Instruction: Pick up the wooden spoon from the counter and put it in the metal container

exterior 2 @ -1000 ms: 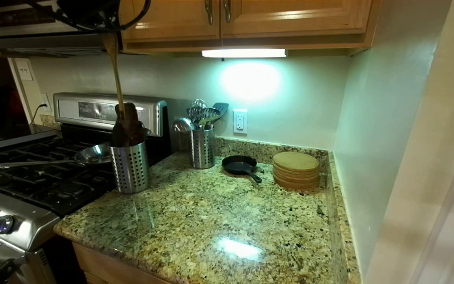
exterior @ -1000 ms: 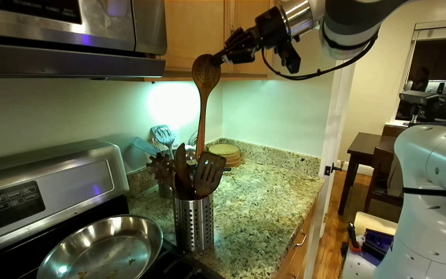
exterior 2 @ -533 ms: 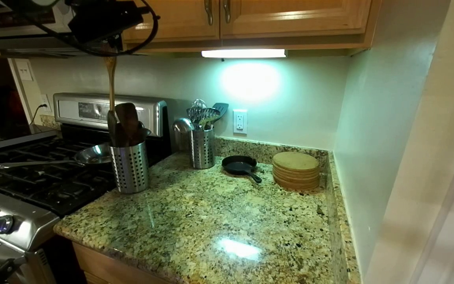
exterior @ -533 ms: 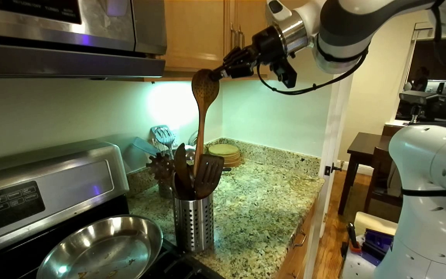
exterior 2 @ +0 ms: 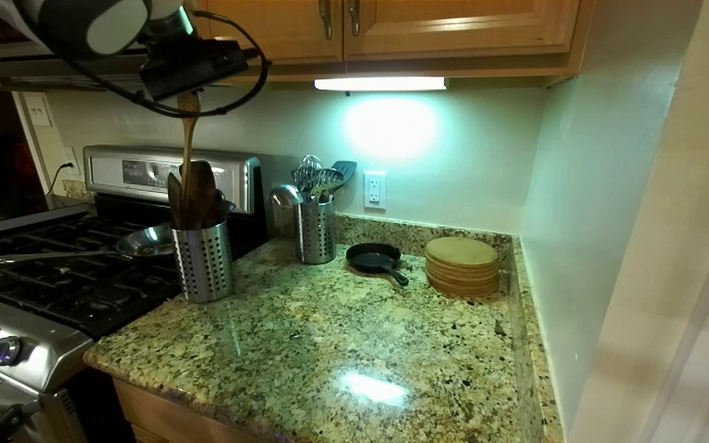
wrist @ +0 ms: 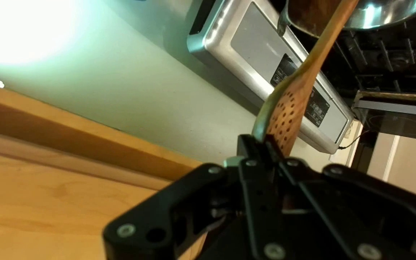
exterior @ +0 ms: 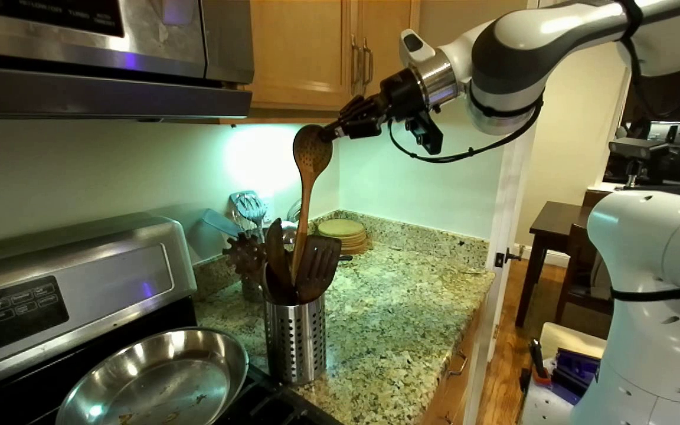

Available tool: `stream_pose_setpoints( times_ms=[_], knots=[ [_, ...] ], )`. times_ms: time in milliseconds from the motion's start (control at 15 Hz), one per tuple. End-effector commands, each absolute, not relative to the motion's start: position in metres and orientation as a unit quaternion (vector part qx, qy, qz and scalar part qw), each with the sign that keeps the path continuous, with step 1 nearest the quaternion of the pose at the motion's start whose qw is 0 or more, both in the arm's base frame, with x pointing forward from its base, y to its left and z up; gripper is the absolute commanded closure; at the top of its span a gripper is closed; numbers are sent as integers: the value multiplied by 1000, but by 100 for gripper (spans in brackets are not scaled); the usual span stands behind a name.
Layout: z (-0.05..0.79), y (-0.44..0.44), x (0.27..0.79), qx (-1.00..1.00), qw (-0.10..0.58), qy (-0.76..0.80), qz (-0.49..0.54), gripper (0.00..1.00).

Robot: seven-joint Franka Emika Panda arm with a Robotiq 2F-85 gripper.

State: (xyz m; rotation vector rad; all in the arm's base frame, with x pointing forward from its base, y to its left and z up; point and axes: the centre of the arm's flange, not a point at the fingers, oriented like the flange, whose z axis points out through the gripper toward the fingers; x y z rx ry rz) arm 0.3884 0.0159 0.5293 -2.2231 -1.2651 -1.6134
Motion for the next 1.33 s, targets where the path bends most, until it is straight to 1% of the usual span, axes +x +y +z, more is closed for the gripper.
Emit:
stream_pose_setpoints(
  times_ms=[0, 267, 600, 933, 1267],
  knots=[
    [516, 29, 394, -719, 65, -442, -532, 95],
    [493, 54, 403, -722, 41, -476, -501, 95],
    [464, 78, 417, -724, -15, -493, -482, 95],
    [441, 94, 421, -726, -31, -501, -471, 96],
    [417, 102, 419, -735, -27, -502, -456, 96]
  ],
)
